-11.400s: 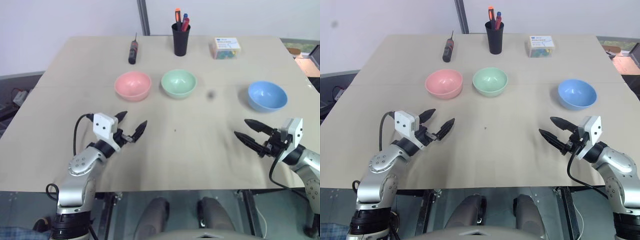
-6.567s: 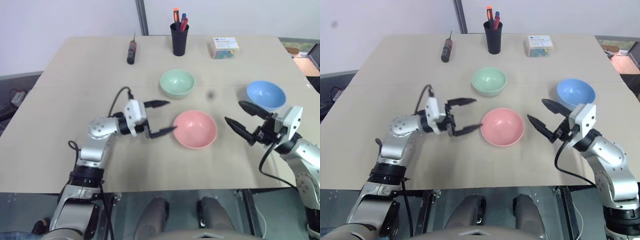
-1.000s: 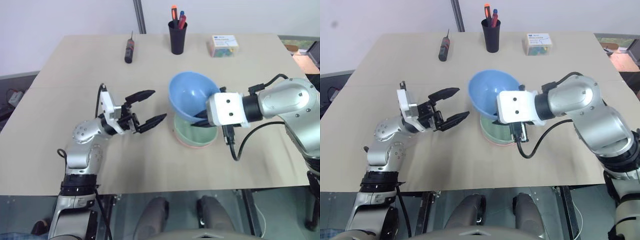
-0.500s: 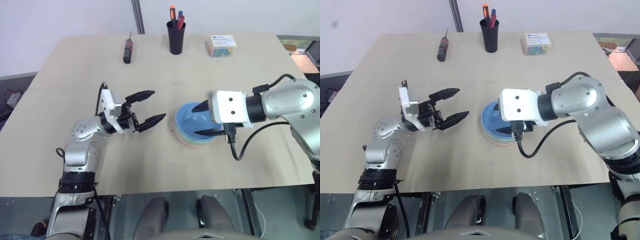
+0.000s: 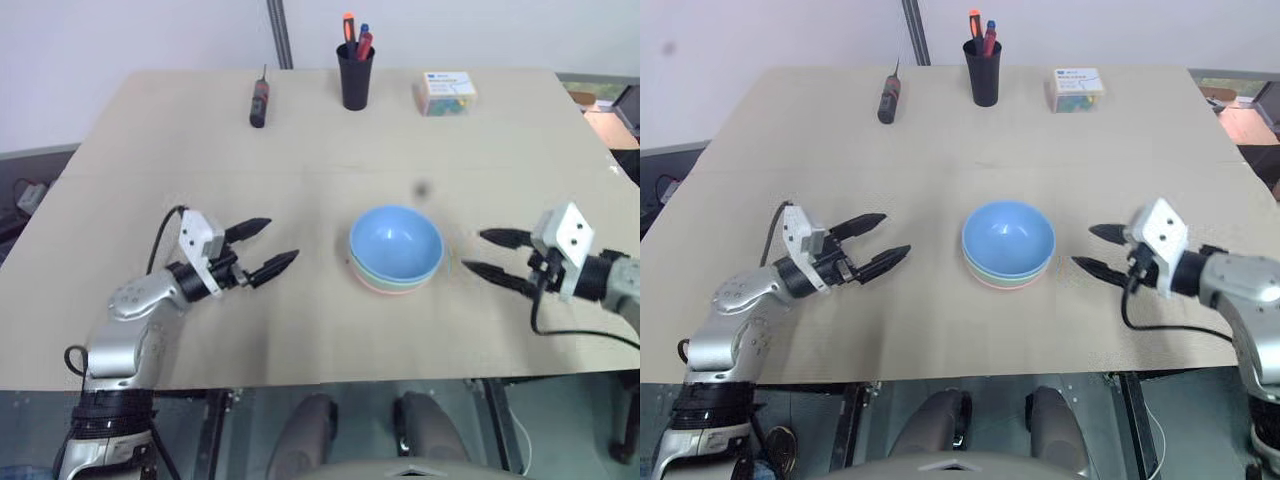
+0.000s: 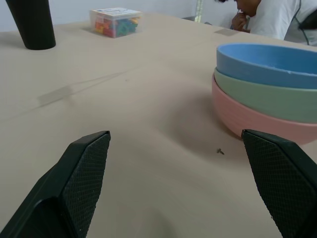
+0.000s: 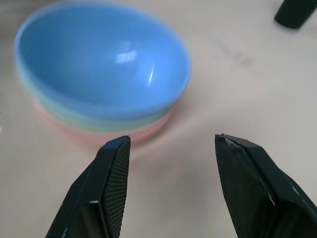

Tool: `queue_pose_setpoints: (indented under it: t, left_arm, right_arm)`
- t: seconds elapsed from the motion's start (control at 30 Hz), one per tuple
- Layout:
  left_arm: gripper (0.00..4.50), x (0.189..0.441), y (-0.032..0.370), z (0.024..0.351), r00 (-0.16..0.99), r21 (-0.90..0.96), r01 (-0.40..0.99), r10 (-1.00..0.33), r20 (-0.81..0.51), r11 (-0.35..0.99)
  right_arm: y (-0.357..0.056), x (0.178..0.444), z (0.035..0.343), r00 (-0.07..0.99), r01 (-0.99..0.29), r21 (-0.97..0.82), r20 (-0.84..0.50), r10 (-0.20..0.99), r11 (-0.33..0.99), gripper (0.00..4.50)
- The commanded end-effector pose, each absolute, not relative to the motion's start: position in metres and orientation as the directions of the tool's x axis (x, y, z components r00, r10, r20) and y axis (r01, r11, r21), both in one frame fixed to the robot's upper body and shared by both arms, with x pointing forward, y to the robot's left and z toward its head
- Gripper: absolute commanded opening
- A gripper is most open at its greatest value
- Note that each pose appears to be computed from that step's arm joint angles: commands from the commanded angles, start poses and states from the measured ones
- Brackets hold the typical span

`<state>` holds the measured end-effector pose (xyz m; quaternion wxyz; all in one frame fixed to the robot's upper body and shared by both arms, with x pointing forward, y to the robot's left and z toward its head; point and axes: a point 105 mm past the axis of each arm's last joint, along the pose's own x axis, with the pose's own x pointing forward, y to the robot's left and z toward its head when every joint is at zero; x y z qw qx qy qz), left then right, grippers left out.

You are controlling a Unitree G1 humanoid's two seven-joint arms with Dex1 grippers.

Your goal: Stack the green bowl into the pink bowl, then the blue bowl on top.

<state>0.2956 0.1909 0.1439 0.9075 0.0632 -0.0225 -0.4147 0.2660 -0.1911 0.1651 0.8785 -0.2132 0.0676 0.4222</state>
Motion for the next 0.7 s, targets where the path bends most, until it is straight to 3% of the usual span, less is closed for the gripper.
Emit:
queue_pose_setpoints:
  t: [0.03, 0.27, 0.7]
  left_arm:
    - [4.5, 0.289, 0.2, 0.152, 0.677, 0.21, 0.72, -0.736, -0.005, 0.661]
    - [4.5, 0.284, 0.212, 0.149, 0.696, 0.239, 0.701, -0.717, -0.024, 0.672]
    - [4.5, 0.282, 0.212, 0.148, 0.683, 0.294, 0.705, -0.73, -0.033, 0.646]
  right_arm:
    - [-0.217, 0.264, 0.169, 0.679, -0.724, -0.37, -0.232, 0.697, 0.582, 2.85]
    - [-0.251, 0.256, 0.137, 0.689, -0.72, -0.35, -0.264, 0.675, 0.599, 2.85]
    - [-0.252, 0.26, 0.137, 0.68, -0.72, -0.387, -0.225, 0.698, 0.576, 2.85]
